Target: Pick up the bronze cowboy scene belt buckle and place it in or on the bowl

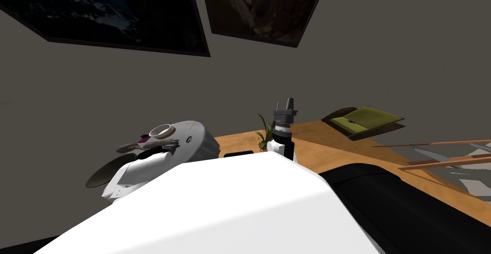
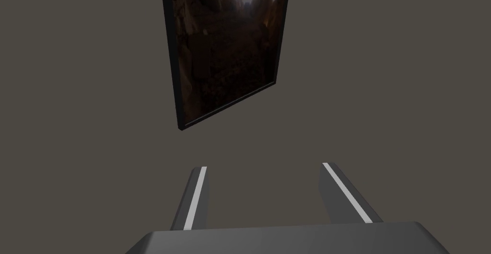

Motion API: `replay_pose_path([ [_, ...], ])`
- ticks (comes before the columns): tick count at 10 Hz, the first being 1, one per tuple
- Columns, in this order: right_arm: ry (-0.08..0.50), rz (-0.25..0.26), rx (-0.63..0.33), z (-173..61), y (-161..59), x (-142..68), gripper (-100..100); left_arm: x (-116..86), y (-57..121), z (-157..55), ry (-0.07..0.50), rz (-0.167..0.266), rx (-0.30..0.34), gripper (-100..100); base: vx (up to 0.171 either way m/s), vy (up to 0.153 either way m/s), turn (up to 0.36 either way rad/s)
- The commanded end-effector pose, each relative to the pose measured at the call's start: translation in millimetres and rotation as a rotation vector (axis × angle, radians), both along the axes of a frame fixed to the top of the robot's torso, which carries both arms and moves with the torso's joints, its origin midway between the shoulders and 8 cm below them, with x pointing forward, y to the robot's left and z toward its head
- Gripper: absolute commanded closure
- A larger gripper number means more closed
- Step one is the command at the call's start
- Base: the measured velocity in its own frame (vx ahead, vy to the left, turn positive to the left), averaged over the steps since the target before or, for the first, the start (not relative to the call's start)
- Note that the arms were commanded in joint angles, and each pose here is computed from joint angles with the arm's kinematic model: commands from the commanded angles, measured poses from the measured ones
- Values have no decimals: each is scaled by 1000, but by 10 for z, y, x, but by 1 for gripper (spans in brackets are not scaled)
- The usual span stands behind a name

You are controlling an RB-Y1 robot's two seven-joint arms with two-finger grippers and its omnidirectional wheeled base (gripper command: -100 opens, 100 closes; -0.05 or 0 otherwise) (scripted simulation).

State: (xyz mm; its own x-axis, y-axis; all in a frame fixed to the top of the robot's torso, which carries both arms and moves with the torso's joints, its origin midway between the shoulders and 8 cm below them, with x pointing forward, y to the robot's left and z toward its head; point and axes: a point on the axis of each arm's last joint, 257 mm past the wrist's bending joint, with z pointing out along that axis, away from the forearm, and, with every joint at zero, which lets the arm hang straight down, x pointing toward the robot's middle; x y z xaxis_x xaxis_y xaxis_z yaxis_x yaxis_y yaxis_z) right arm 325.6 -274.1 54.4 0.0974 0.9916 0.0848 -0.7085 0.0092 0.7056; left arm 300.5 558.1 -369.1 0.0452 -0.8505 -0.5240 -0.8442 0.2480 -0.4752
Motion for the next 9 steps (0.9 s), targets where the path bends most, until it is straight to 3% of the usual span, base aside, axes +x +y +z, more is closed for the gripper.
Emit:
replay_pose_path([
  [1, 0, 0, 0, 0, 0, 0, 0, -120, 37, -101, 49, 20, -19, -100, 132, -20, 9],
  [6, 0, 0, 0, 0, 0, 0, 0, -602, 197, -433, 212, 100, -108, -100, 118, 5, 18],
  [9, 0, 0, 0, 0, 0, 0, 0, -764, 228, -524, 263, 126, -141, -100, 102, 7, 18],
])
